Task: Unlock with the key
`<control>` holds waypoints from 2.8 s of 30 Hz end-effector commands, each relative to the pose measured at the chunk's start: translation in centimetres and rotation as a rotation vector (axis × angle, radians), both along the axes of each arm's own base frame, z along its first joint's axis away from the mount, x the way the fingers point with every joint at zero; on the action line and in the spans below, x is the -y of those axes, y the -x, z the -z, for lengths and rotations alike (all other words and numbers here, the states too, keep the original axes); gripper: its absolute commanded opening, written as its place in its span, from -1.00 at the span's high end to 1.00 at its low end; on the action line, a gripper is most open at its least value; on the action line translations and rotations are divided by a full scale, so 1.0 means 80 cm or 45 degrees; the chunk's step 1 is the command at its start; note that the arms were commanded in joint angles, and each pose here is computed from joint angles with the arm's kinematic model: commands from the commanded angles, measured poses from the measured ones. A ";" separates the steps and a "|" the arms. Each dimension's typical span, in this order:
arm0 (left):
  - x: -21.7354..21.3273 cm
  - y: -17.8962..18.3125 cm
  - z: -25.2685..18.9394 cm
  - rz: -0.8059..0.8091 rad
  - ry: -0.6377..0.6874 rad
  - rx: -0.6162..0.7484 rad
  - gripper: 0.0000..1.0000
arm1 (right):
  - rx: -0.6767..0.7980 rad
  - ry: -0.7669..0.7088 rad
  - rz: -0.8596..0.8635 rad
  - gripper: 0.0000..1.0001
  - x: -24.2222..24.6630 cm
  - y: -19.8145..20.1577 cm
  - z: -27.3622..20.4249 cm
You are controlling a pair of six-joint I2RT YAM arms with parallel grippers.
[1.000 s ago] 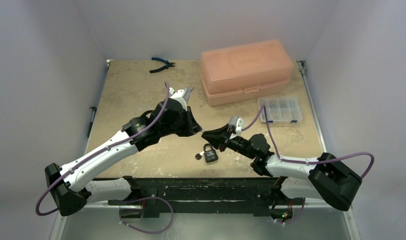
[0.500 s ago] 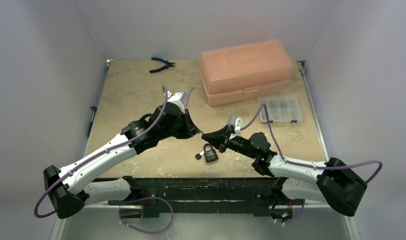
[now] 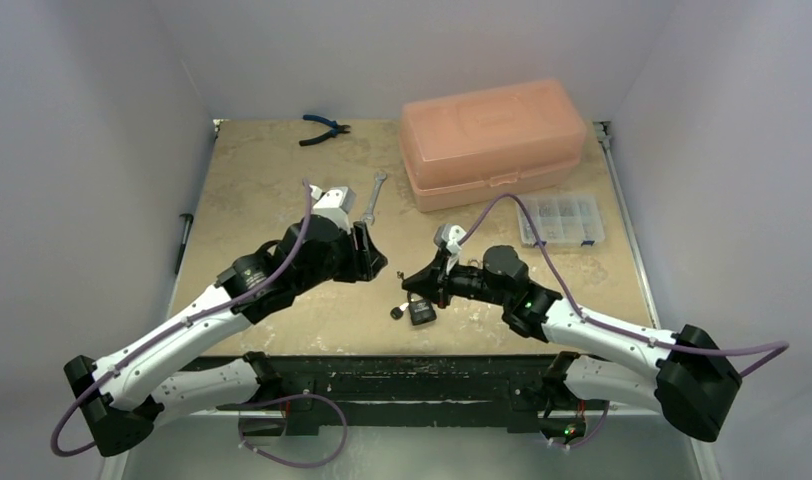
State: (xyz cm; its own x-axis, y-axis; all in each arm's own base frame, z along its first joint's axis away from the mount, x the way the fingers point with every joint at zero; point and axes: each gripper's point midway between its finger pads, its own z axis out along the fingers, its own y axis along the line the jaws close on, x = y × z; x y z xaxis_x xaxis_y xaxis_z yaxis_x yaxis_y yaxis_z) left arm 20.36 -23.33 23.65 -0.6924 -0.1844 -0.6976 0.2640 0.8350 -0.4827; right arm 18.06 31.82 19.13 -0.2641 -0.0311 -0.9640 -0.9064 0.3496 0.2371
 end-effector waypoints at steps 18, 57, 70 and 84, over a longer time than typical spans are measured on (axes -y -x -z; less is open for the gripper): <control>0.035 0.062 -0.033 0.583 0.301 0.509 -0.25 | -0.496 0.495 -0.025 1.00 0.027 0.036 -0.011; 0.085 0.094 -0.013 1.071 0.235 0.503 0.36 | -0.385 0.406 -0.304 1.00 0.035 0.084 -0.044; 0.087 0.095 -0.017 1.078 0.249 0.520 0.28 | -0.399 0.413 -0.323 1.00 0.034 0.087 -0.039; 0.090 0.096 -0.014 1.086 0.260 0.502 0.34 | -0.421 0.424 -0.331 1.00 0.033 0.088 -0.027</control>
